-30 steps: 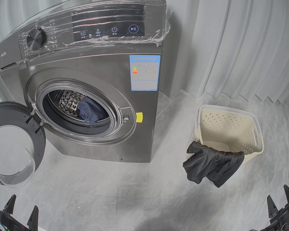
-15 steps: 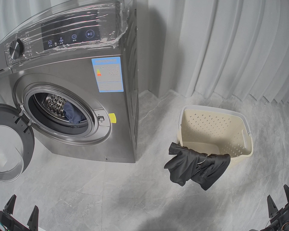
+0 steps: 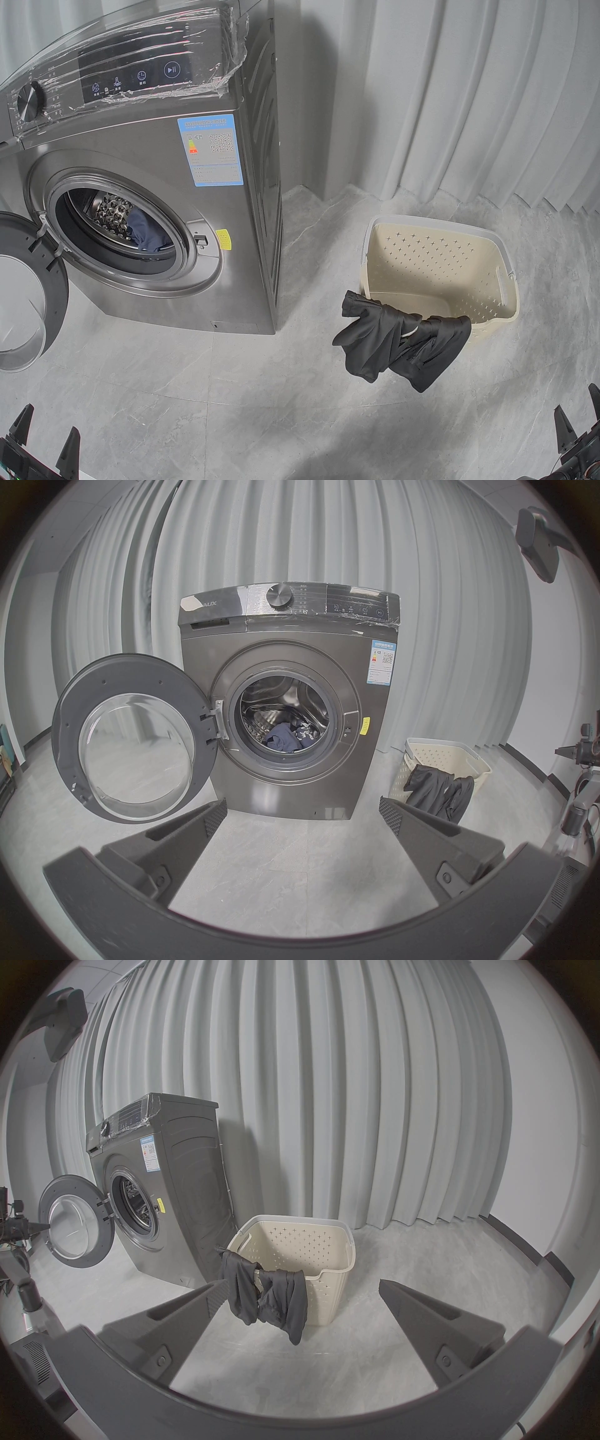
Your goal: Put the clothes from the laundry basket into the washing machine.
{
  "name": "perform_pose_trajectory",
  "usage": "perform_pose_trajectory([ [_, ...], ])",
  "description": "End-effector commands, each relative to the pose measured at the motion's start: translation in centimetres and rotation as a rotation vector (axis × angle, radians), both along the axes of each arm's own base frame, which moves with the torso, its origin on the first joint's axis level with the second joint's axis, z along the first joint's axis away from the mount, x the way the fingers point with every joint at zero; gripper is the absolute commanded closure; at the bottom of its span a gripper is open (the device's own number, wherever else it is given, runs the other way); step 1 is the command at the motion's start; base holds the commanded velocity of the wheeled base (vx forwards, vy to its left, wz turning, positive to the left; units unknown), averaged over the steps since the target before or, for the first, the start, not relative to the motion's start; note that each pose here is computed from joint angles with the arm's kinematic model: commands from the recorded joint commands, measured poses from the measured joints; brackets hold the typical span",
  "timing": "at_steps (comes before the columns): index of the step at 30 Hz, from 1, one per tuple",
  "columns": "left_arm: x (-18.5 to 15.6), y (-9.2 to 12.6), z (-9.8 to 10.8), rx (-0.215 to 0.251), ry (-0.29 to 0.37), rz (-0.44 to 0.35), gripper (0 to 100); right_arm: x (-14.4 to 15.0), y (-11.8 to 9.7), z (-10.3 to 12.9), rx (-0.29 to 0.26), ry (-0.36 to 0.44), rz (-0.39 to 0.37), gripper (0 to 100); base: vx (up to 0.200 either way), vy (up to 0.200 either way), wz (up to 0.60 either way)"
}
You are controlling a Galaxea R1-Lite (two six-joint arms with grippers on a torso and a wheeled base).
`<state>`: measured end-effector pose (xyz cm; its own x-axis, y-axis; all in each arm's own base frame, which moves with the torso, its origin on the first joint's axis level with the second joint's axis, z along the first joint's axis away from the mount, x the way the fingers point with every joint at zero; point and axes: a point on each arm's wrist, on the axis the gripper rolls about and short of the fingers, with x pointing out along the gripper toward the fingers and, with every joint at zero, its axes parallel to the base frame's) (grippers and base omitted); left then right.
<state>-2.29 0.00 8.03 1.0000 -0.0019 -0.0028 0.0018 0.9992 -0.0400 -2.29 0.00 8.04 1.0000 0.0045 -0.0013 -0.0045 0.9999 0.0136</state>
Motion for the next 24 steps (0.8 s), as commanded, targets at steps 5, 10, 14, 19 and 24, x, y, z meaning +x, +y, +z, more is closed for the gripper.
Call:
perform_pose_trajectory([
  [5,0.02,0.00,-0.52,-0.001,0.003,0.000,0,0.08,0.00,-0.46,0.000,0.011,0.002,0,0.000,0.000,0.00],
  [10,0.01,0.00,-0.48,-0.001,0.002,0.000,0,0.08,0.00,-0.46,0.000,0.011,0.002,0,0.000,-0.040,0.00],
  [14,0.01,0.00,-0.48,-0.001,0.002,0.000,0,0.08,0.00,-0.46,0.000,0.011,0.000,0,0.000,-0.200,0.00],
  [19,0.01,0.00,-0.48,-0.001,0.002,0.000,0,0.08,0.00,-0.46,0.000,0.011,0.000,0,0.000,-0.200,0.00],
  [24,0.00,0.01,-0.48,-0.001,0.000,0.005,0,0.08,0.00,-0.46,0.000,0.011,0.000,0,0.000,-0.200,0.00],
])
